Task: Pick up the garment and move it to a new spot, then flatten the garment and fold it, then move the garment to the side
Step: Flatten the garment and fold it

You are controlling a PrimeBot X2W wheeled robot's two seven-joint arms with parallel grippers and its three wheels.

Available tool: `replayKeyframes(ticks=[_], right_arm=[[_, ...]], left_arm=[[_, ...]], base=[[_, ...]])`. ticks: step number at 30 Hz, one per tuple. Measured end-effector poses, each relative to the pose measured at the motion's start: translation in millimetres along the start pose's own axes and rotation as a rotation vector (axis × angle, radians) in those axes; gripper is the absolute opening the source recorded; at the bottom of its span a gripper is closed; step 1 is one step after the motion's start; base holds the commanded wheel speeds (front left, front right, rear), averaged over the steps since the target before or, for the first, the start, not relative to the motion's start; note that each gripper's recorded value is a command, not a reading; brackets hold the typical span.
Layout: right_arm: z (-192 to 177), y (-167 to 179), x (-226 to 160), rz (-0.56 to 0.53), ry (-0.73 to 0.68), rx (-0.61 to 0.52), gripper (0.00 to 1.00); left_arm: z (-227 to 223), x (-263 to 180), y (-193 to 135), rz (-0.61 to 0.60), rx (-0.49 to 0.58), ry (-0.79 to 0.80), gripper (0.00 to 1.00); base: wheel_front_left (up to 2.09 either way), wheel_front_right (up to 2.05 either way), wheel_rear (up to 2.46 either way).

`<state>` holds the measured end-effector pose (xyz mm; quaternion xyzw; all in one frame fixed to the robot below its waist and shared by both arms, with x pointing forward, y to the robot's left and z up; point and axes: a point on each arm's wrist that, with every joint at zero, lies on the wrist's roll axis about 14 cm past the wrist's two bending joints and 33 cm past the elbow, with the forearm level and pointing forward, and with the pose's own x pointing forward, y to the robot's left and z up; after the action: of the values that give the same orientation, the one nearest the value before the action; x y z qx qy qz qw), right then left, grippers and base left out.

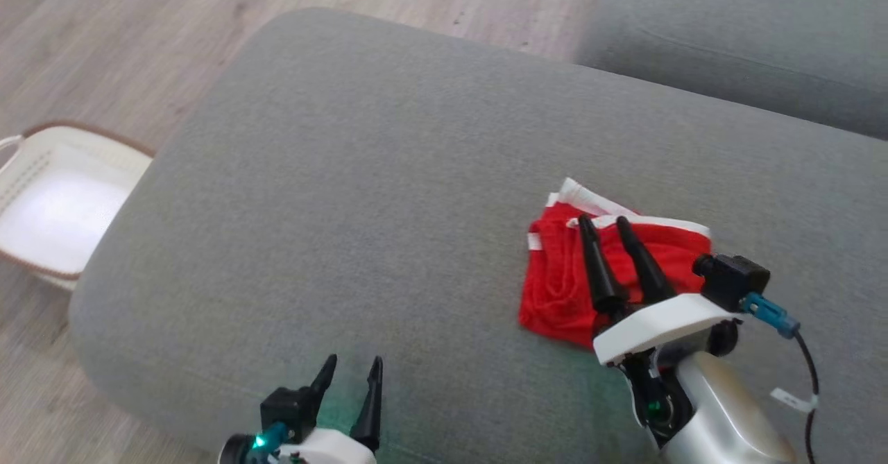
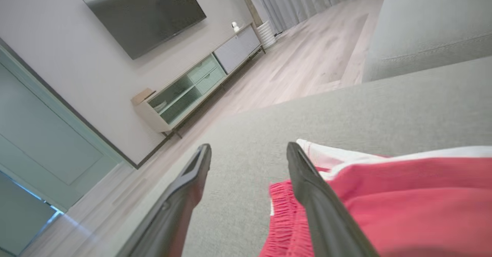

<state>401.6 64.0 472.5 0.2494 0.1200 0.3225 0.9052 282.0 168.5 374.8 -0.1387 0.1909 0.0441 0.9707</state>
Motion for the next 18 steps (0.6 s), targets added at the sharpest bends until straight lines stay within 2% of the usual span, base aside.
replayKeyframes(ticks=[3, 7, 11, 18], right_arm=[[14.4, -18.6, -9.2, -0.054, -0.053, -0.062, 1.0], [42.4, -64.6, -31.9, -0.192, -0.126, -0.159, 1.0], [58.3, -107.4, -70.5, -0.345, -0.164, -0.238, 1.0], [56.3, -141.2, -132.6, -0.512, -0.148, -0.353, 1.0]], left_arm=[[12.1, 6.0, -4.9, -0.015, 0.021, -0.034, 1.0], [31.8, 16.0, -14.4, -0.048, 0.052, -0.088, 1.0], [48.8, 25.3, -28.0, -0.09, 0.088, -0.134, 1.0], [60.3, 29.9, -46.1, -0.146, 0.158, -0.176, 1.0]], base=[[0.0, 0.0, 0.0], [0.0, 0.0, 0.0], [0.0, 0.0, 0.0], [0.0, 0.0, 0.0]])
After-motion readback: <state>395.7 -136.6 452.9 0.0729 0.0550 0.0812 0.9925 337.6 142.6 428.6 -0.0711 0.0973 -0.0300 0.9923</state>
